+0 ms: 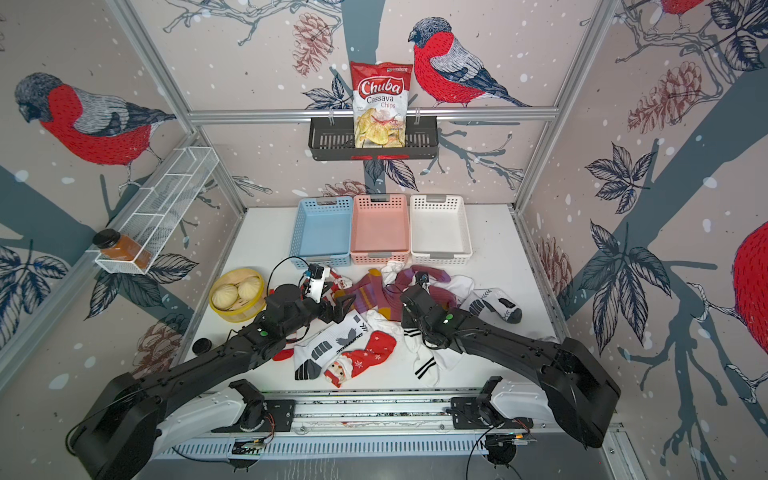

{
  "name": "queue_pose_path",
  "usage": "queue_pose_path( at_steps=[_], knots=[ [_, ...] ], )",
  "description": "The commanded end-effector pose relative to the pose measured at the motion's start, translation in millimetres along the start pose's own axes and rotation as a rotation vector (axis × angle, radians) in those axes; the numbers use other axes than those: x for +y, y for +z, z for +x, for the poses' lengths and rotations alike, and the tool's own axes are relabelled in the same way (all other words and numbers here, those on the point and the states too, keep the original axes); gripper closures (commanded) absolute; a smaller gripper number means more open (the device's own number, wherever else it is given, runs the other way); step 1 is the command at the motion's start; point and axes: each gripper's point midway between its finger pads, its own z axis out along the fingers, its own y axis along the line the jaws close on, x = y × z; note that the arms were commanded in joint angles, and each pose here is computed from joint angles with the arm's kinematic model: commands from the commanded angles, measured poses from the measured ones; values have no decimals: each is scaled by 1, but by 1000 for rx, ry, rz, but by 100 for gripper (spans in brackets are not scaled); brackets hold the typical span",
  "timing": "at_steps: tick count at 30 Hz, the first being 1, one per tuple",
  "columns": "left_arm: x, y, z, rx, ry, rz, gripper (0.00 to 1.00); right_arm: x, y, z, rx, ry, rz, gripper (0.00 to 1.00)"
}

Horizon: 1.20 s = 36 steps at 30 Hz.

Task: Sort the socks into the basket by color
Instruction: Pick up the sock at the center of the board, then place the sock in the bin.

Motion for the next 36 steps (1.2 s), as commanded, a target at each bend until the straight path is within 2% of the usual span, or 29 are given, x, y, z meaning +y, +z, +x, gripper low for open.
queue_pose_path(
  at_steps=[1, 6, 12, 17, 24, 28, 30, 36],
  knots=[
    [-3, -2, -18, -70, 2, 3, 2, -5, -11, -22, -39, -24, 27, 89],
    [3, -3, -26, -98, -22, -37, 1, -12, -32, -66, -128, -13, 41, 89],
    [-6, 7, -28, -52, -32, 13, 2, -22, -58, -134, -289, 8, 49, 89],
    [-9, 8, -33, -70, -48, 28, 2, -39, -54, -177, -336, 18, 82, 89],
    [0, 11, -36, -88, -101, -16, 2, -78, -20, -226, -346, 54, 115, 89],
    [2, 19, -31, -53, -100, -26, 1, -100, 9, -248, -314, 70, 127, 89],
    [-1, 24, -28, -24, -86, -8, 2, -108, 25, -259, -291, 79, 115, 89],
    [-12, 27, -30, -32, -39, 51, 2, -128, 77, -275, -201, 82, 142, 86]
  ],
)
